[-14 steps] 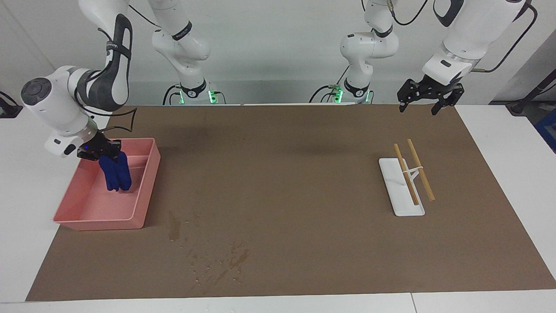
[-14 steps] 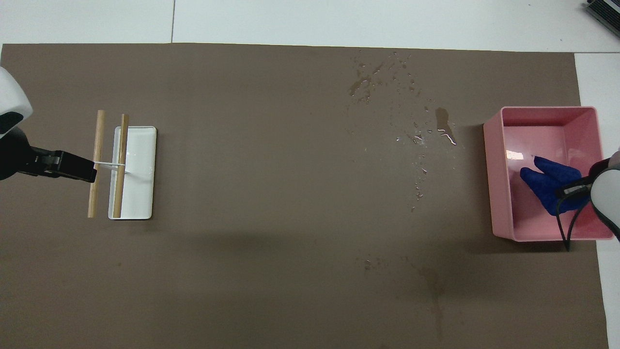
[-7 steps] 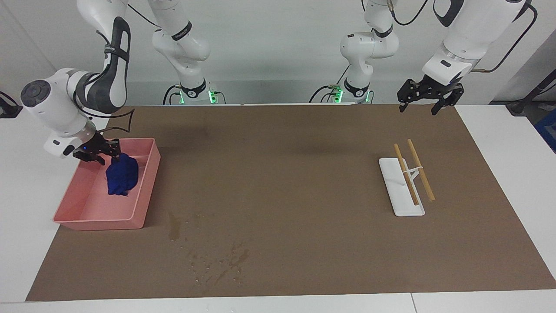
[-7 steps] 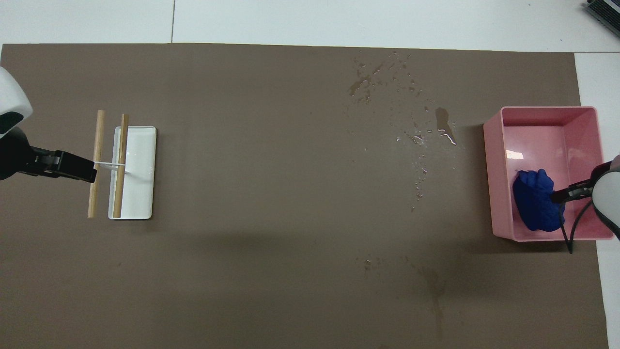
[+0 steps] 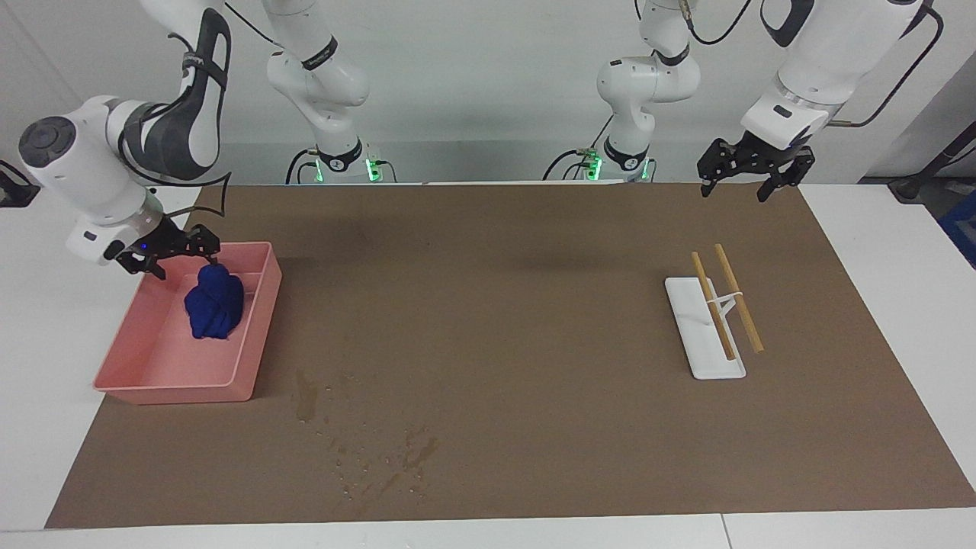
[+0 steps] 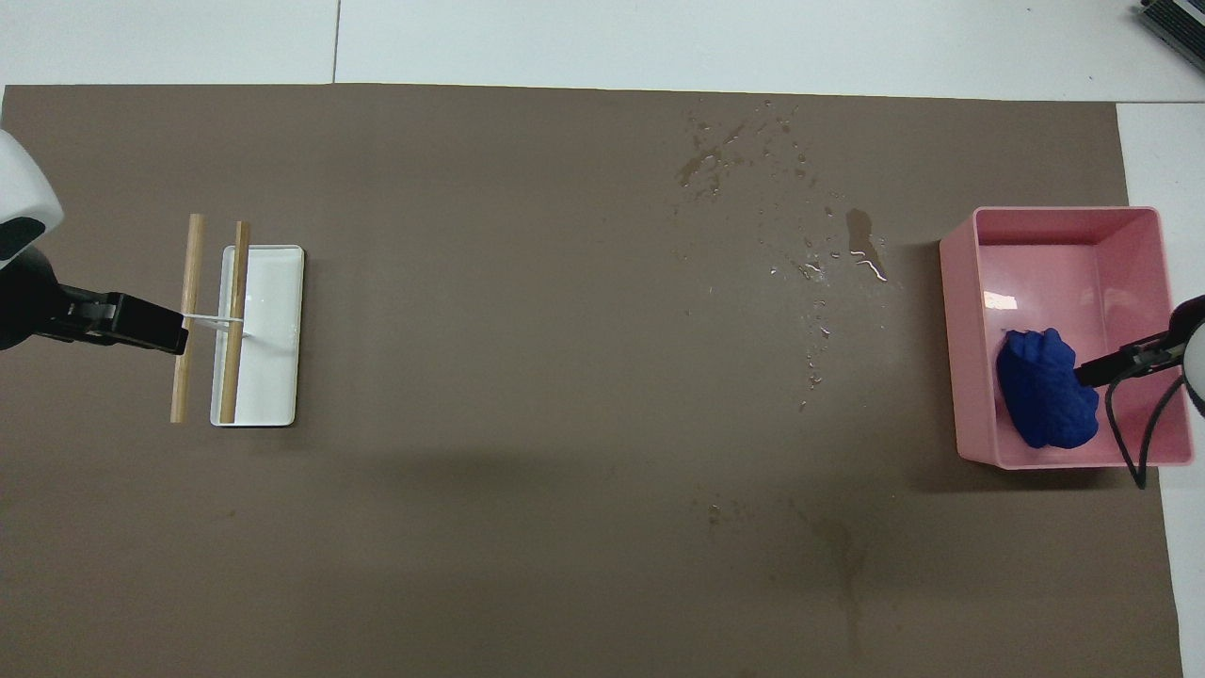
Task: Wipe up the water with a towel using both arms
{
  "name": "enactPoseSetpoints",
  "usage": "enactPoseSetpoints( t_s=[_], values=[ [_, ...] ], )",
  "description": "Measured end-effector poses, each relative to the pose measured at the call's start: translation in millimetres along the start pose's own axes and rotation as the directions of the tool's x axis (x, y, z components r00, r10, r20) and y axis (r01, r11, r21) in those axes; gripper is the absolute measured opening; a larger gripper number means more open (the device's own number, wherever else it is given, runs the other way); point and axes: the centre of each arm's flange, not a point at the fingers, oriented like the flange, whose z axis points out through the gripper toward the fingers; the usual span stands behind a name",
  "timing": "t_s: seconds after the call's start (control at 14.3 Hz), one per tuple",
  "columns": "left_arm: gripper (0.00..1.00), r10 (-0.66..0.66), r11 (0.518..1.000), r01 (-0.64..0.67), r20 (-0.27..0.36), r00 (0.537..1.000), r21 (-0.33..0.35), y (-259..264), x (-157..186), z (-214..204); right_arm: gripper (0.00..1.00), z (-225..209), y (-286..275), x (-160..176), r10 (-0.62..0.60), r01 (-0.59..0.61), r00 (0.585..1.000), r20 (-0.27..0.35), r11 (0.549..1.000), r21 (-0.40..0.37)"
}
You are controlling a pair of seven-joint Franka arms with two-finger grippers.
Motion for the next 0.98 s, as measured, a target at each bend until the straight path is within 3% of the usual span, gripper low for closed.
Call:
enactPoseSetpoints(
  t_s=[0.21,0.42,0.56,0.98],
  values=[
    [1.00,0.000,1.000,0.000,0.000,1.000,0.000,0,0,0,1.00,-70,-63,10,0.018,-0.019,0.999,-0.042,0.999,-0.027],
    [1.00,0.000,1.000,0.000,0.000,1.000,0.000,0,0,0,1.00,-127,-114,8,0.060,-0.056,0.988,-0.141,0.998,0.031],
    [1.00,0.000,1.000,0.000,0.000,1.000,0.000,0,0,0,1.00,-163,-131,-3,0.072,-0.063,0.983,-0.168,0.996,0.060],
    [1.00,0.000,1.000,0.000,0.000,1.000,0.000,0,0,0,1.00,-183,-171,7,0.117,-0.109,0.978,-0.174,0.993,0.051]
  ],
)
